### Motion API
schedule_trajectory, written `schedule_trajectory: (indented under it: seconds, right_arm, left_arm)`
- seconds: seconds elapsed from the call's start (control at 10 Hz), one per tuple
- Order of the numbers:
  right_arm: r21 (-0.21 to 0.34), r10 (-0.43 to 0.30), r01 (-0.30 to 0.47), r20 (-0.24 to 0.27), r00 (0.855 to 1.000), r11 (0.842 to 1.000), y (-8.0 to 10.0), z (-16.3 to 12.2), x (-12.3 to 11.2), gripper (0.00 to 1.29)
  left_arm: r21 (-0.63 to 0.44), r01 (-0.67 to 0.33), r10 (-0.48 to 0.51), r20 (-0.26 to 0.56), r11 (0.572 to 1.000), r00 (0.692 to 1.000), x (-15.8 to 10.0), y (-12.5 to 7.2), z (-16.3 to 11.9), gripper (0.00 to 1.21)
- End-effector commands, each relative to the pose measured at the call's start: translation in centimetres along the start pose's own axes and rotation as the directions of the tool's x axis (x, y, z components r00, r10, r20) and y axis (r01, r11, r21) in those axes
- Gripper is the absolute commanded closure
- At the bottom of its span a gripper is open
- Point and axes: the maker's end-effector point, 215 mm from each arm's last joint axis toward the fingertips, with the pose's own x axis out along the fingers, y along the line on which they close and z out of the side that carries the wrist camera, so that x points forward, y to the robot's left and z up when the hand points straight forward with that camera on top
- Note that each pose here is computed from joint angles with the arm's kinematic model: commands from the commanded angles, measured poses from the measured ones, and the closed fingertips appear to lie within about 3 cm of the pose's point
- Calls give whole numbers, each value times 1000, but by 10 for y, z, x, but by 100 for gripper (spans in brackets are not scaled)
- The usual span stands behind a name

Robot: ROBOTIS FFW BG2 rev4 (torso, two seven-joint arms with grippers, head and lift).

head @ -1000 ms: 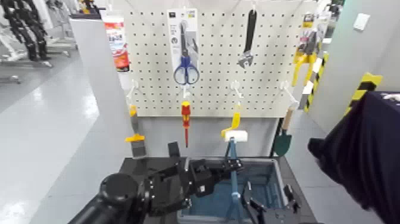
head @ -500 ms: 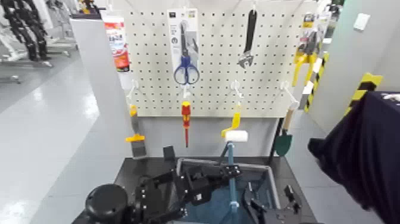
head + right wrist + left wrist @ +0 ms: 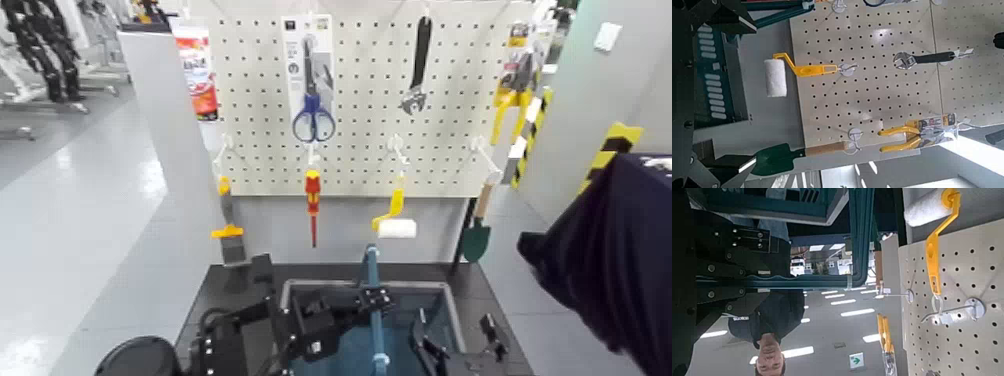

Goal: Grasp the handle of the crate.

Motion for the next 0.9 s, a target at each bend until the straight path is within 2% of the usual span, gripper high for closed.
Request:
schedule_trajectory:
  seconds: [0.1, 0.9]
  right_arm:
    - [-4, 1, -1, -1, 1000, 1000, 0, -1, 0, 14]
    - [-14, 3, -3, -7, 1000, 1000, -1, -2, 1, 14]
  left_arm:
    - [-8, 18, -17, 9, 1000, 1000, -5, -6, -4, 119]
    - [-3, 18, -18, 7, 1000, 1000, -9, -9, -5, 119]
